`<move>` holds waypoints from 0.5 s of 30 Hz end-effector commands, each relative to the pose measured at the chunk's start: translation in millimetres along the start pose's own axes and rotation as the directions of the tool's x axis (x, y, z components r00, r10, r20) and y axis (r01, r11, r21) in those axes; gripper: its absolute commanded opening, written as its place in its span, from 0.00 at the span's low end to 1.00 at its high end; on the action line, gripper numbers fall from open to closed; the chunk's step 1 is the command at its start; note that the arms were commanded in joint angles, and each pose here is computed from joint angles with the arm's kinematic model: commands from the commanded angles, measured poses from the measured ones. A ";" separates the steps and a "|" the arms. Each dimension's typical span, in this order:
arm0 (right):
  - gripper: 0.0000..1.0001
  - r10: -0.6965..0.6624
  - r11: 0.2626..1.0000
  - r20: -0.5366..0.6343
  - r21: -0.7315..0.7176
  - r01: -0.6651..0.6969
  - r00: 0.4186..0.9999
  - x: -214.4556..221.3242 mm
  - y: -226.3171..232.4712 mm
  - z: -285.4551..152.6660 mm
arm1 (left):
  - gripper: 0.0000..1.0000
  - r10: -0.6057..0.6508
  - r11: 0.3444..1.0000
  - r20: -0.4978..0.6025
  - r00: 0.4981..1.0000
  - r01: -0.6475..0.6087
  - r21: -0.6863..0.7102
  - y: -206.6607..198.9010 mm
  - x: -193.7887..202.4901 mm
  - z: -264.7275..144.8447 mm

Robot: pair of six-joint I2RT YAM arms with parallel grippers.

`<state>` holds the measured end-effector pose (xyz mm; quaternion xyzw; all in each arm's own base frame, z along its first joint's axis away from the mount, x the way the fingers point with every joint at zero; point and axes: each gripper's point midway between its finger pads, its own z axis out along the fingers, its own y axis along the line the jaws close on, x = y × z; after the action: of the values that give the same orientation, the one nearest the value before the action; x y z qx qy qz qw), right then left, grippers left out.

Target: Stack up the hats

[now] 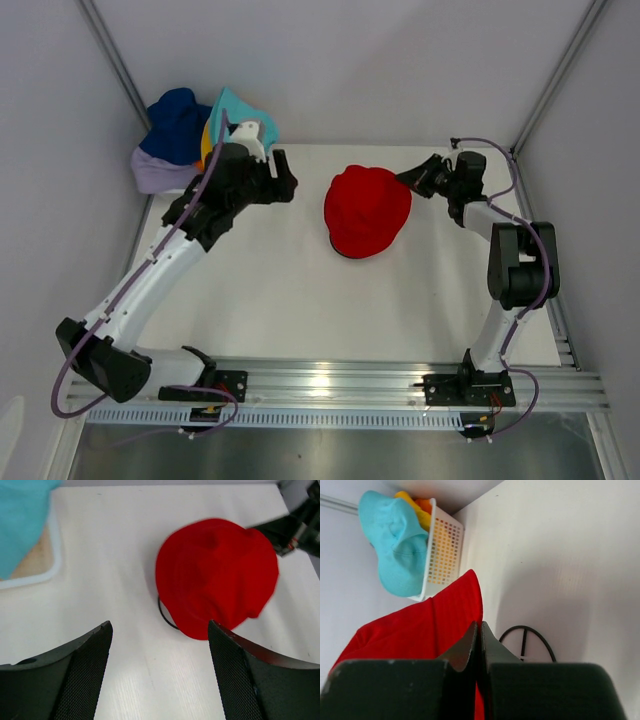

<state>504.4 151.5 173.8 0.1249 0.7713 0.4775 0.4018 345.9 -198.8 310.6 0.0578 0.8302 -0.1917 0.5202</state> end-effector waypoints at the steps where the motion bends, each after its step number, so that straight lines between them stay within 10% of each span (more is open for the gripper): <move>1: 0.00 -0.027 0.996 0.026 0.087 0.025 0.999 -4.8 -14.7 4.1 | 0.79 -0.079 0.986 0.075 0.994 0.089 -0.140 36.2 -38.0 -10.2; 13: 0.00 -0.008 0.992 -0.009 0.127 0.009 1.000 11.8 -40.4 0.4 | 0.80 0.177 0.938 -0.005 0.984 -0.170 -0.301 74.7 -69.7 44.9; 15: 0.17 -0.026 0.991 -0.003 0.131 0.027 1.000 4.8 -30.1 -6.0 | 0.80 0.218 0.931 -0.039 0.975 -0.220 -0.290 69.8 -67.4 66.2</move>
<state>501.3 143.0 135.2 0.1518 0.8026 0.4362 0.3775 438.7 -144.3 334.2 0.0173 0.8334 -0.0411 0.5509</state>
